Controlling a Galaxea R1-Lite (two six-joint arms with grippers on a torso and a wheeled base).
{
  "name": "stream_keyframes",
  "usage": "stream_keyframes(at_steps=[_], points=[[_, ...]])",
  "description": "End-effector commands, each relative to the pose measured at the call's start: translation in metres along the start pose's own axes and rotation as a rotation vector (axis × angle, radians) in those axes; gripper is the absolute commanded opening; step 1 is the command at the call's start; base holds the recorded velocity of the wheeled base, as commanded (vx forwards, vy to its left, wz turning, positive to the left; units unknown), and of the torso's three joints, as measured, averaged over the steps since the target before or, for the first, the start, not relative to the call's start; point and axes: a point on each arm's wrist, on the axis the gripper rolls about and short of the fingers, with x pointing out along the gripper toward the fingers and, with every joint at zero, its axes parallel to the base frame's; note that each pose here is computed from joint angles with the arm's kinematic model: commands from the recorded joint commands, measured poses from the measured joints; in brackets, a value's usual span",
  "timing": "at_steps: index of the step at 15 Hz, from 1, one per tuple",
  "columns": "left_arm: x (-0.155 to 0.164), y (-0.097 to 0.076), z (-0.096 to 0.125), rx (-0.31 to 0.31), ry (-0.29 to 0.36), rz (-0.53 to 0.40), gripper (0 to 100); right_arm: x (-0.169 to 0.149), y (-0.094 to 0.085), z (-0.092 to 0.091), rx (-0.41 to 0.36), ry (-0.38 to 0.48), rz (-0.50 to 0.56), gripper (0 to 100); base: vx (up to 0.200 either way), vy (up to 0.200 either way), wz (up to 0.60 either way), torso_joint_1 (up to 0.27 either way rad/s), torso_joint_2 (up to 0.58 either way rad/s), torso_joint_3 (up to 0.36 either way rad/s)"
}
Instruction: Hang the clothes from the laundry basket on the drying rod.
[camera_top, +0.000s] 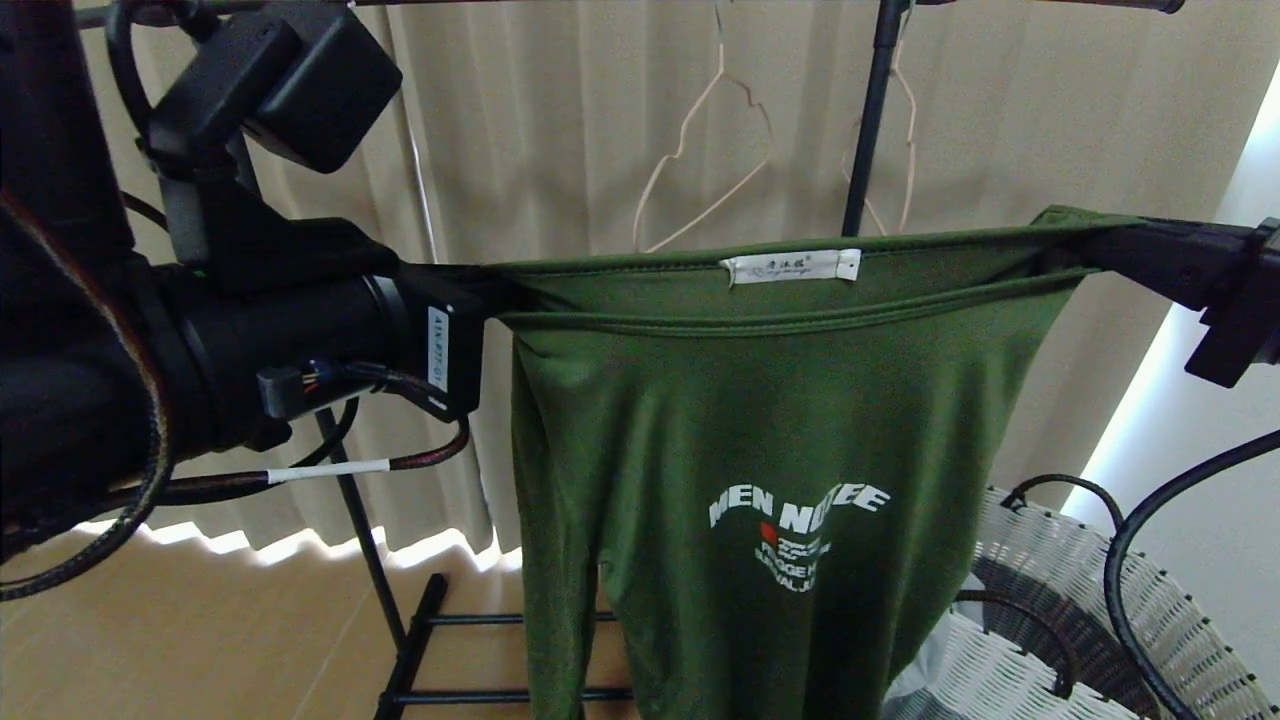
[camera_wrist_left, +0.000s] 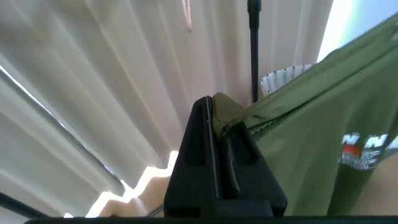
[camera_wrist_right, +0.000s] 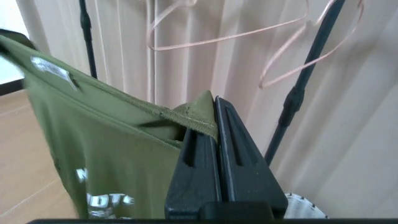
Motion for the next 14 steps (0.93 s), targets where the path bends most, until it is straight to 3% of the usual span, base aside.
stream_keyframes(at_steps=[1, 6, 7, 10, 14], points=[[-0.003, 0.001, 0.005, -0.008, -0.019, 0.003, 0, 0.004, 0.000, -0.003, 0.001, 0.016, 0.001, 0, 0.000, 0.000, 0.00, 0.000, 0.00, 0.000], [-0.003, -0.004, 0.004, -0.008, -0.017, -0.022, 0, 0.001, 0.000, -0.007, 0.004, 0.023, -0.002, 0, 0.000, 0.000, 0.00, 0.000, 0.00, 0.000], [-0.003, -0.005, 0.003, -0.007, -0.016, -0.023, 0, 0.001, 0.000, -0.007, 0.004, 0.025, -0.002, 100, 0.000, 0.000, 0.00, 0.000, 0.00, 0.000], [-0.001, -0.006, 0.002, -0.006, -0.011, -0.018, 0, -0.003, 0.001, -0.019, 0.007, 0.048, -0.001, 100, 0.000, 0.000, 0.00, 0.000, 0.00, 0.000], [0.001, -0.004, 0.004, -0.026, -0.008, 0.027, 0, -0.014, 0.002, -0.021, 0.005, 0.029, 0.006, 100, 0.000, 0.000, 0.00, 0.000, 0.00, 0.000]])
